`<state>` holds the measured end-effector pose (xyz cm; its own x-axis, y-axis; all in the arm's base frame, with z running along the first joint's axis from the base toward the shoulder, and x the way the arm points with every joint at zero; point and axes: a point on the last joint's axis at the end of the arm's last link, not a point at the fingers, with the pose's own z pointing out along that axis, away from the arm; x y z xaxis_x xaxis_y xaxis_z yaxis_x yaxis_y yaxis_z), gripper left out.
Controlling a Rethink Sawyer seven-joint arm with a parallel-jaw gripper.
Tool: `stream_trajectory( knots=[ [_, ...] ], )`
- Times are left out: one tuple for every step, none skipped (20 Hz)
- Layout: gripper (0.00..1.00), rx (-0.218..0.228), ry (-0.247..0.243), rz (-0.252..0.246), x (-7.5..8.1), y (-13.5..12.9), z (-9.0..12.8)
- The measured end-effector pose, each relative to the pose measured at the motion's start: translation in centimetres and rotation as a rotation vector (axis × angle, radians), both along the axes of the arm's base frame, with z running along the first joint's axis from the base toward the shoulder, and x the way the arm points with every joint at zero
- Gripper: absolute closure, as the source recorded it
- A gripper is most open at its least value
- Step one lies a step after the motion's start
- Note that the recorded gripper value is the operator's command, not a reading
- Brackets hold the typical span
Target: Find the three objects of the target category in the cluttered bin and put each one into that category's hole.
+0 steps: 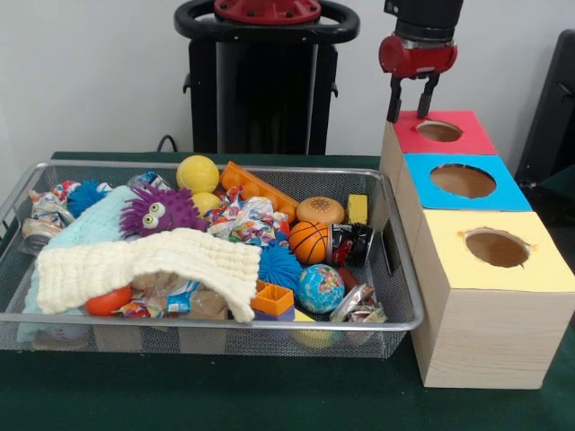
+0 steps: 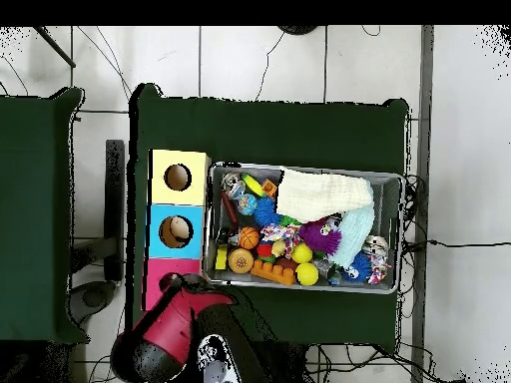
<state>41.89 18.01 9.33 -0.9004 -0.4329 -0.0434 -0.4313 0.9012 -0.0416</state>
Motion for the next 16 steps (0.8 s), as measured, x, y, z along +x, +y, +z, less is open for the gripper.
stream_trajectory(
  knots=[
    [0.0, 0.022, 0.001, -0.04, 0.3, -0.6, 0.0],
    [0.0, 0.04, -0.002, -0.075, 0.7, -1.3, 0.0],
    [0.0, 0.058, -0.006, -0.11, 1.0, -2.0, 0.0],
    [0.0, 0.075, -0.014, -0.145, 1.3, -2.7, 0.1],
    [0.0, 0.094, -0.029, -0.207, 1.9, -4.0, 0.4],
    [0.0, 0.102, -0.039, -0.245, 2.2, -4.9, 0.7],
    [0.0, 0.102, -0.042, -0.266, 2.4, -5.3, 0.9],
    [0.0, 0.103, -0.046, -0.287, 2.5, -5.8, 1.1],
    [0.0, 0.102, -0.05, -0.309, 2.7, -6.3, 1.4],
    [0.0, 0.101, -0.053, -0.331, 2.9, -6.8, 1.7],
    [0.0, 0.101, -0.063, -0.369, 3.4, -7.7, 2.2],
    [0.0, 0.103, -0.071, -0.395, 3.8, -8.2, 2.6],
    [0.0, 0.103, -0.074, -0.405, 4.0, -8.5, 2.8],
    [0.0, 0.106, -0.08, -0.427, 4.4, -9.0, 3.1],
    [0.0, 0.11, -0.087, -0.462, 4.9, -9.8, 3.5],
    [0.0, 0.115, -0.092, -0.498, 5.4, -10.6, 3.9]
  ],
)
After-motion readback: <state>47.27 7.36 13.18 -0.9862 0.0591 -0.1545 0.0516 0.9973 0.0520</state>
